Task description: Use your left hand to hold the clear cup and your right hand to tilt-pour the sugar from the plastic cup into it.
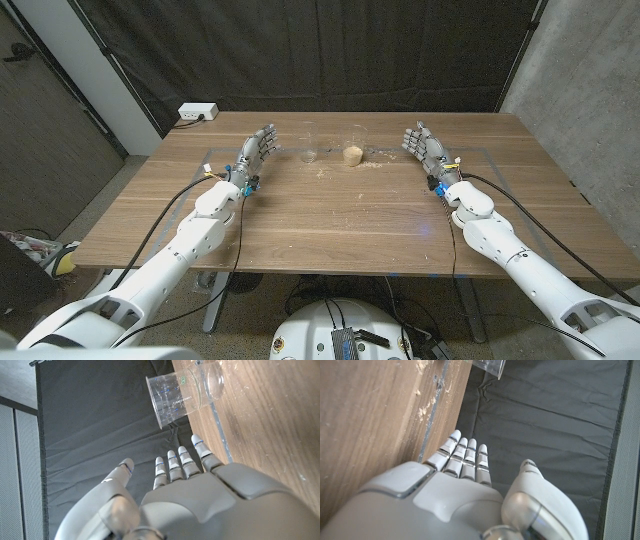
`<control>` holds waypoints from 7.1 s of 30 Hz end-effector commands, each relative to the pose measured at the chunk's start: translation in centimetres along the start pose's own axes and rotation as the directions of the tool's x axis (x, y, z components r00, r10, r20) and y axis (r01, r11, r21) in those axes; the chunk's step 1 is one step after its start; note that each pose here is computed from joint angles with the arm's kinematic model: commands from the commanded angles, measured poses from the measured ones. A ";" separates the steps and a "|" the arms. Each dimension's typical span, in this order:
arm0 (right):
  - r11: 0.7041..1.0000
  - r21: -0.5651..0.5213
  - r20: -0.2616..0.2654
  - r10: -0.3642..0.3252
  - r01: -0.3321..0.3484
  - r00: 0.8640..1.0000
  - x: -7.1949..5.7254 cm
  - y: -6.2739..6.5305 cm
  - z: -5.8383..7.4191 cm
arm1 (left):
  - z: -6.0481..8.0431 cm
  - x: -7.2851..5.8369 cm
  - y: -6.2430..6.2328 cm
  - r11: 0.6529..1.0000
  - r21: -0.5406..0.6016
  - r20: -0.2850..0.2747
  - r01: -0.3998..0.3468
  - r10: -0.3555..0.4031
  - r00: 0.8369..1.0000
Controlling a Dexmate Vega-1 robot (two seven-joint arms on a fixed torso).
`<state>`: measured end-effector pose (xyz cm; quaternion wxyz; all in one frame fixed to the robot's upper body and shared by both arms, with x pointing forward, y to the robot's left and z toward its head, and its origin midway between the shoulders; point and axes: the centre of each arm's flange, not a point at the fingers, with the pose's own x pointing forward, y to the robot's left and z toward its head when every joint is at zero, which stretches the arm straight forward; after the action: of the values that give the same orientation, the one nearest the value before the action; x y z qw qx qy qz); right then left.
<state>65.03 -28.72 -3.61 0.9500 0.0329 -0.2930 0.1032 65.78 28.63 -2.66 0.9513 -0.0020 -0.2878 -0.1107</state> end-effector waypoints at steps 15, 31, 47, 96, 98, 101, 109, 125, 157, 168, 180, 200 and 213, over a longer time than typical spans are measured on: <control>0.984 -0.162 0.028 0.081 -0.075 0.996 -2.3 1.5 -0.5 | -0.3 -1.4 2.0 0.997 0.069 0.017 0.044 -0.045 0.999; 0.886 -0.457 0.066 0.120 -0.077 0.991 -2.5 0.8 -1.4 | 0.2 -1.1 1.3 0.992 0.118 0.031 0.055 -0.059 0.998; 0.728 -0.672 -0.091 0.103 -0.138 0.990 -1.5 1.0 -1.0 | 0.8 -0.8 0.4 0.986 0.147 0.028 0.073 -0.077 0.997; 0.582 -0.812 -0.090 -0.042 -0.049 0.995 -0.1 6.5 -2.7 | 0.2 -2.5 2.6 0.941 0.339 0.092 -0.010 -0.023 0.995; 0.573 -0.818 -0.092 -0.043 -0.051 0.995 0.0 6.7 -2.8 | 0.2 -2.5 2.5 0.940 0.342 0.095 -0.010 -0.024 0.995; 0.572 -0.818 -0.097 -0.044 -0.055 0.994 0.3 6.9 -2.8 | 0.2 -2.5 2.5 0.940 0.342 0.099 -0.009 -0.026 0.995; 0.570 -0.818 -0.114 -0.026 -0.079 0.993 1.1 8.1 -3.1 | -0.3 -2.6 2.5 0.943 0.332 0.098 -0.007 -0.027 0.995; 0.656 -0.754 -0.088 -0.043 -0.038 0.995 2.5 10.2 -4.0 | -0.4 -2.7 3.2 0.941 0.338 0.109 -0.006 -0.032 0.994; 0.704 -0.705 -0.131 -0.011 -0.085 0.991 7.1 15.3 -4.5 | -1.3 -3.6 5.5 0.946 0.321 0.100 -0.030 -0.003 0.995; 0.745 -0.666 -0.085 -0.026 -0.037 0.996 7.7 15.5 -4.8 | -1.2 -3.7 5.9 0.946 0.321 0.101 -0.032 0.000 0.995; 0.837 -0.543 0.002 -0.082 0.070 0.997 7.0 15.8 -6.5 | -1.4 -3.4 6.0 0.949 0.315 0.096 -0.026 -0.004 0.995; 0.868 -0.476 -0.023 -0.170 0.139 0.985 5.8 16.1 -9.9 | -1.7 -2.6 5.5 0.950 0.311 0.095 -0.023 -0.007 0.995; 0.886 -0.434 0.064 -0.148 0.161 0.987 5.6 15.4 -8.4 | -1.7 -2.6 4.9 0.947 0.319 0.092 -0.026 -0.003 0.996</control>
<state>71.45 -10.82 -7.98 0.9399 -0.1757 -0.2897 -0.0428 65.68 34.34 -5.23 0.9251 0.1428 -0.3466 -0.0598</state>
